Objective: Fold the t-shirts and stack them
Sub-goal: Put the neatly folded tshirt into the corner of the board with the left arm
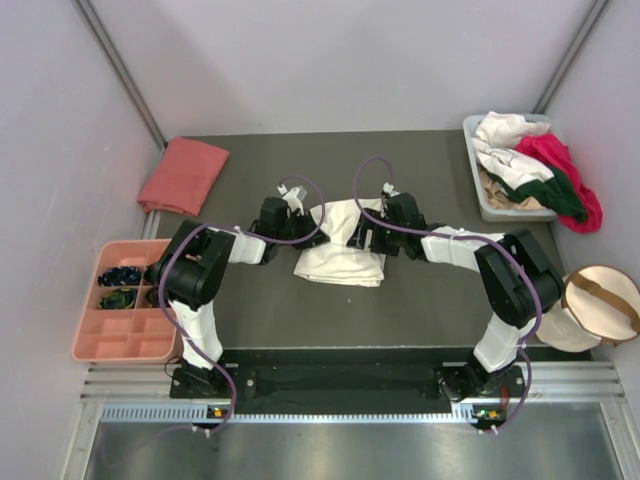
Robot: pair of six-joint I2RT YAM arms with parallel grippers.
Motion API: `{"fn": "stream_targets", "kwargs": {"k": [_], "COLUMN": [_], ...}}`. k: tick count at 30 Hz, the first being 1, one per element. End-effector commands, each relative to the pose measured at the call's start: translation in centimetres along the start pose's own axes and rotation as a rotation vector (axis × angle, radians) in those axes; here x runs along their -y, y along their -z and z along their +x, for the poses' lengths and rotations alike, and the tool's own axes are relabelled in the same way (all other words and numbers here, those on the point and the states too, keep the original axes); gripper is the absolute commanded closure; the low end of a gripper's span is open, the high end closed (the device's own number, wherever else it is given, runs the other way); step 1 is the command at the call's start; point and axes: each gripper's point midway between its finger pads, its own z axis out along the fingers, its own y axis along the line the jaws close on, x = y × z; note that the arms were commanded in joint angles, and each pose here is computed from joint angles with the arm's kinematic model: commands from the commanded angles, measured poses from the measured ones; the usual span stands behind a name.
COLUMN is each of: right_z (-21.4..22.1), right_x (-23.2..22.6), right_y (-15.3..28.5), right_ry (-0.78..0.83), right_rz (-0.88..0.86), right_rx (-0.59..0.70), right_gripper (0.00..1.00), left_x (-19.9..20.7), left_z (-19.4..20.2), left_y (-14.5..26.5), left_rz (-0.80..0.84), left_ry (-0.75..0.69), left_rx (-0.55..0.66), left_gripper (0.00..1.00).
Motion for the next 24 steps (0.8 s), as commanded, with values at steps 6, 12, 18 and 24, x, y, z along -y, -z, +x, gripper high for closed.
{"fn": "stream_targets", "kwargs": {"k": [6, 12, 18, 24], "right_z": [-2.7, -6.9, -6.8, -3.4], "right_x": [0.5, -1.4, -0.9, -0.4], "right_y": [1.6, 9.4, 12.7, 10.9], "right_ry": [0.016, 0.104, 0.115, 0.067], "right_rz": [0.044, 0.084, 0.129, 0.054], "right_rx": [0.084, 0.283, 0.329, 0.245], "right_gripper": [0.01, 0.01, 0.01, 0.01], "left_x": [-2.2, -0.1, 1.5, 0.7], "left_z": [7.8, 1.3, -7.0, -13.8], "left_y": [1.4, 2.0, 3.2, 4.5], "left_rz": [-0.121, -0.173, -0.298, -0.497], "left_ry": [0.113, 0.001, -0.182, -0.372], "left_rx": [-0.236, -0.152, -0.078, -0.042], "left_gripper": [1.00, 1.00, 1.00, 1.00]}}
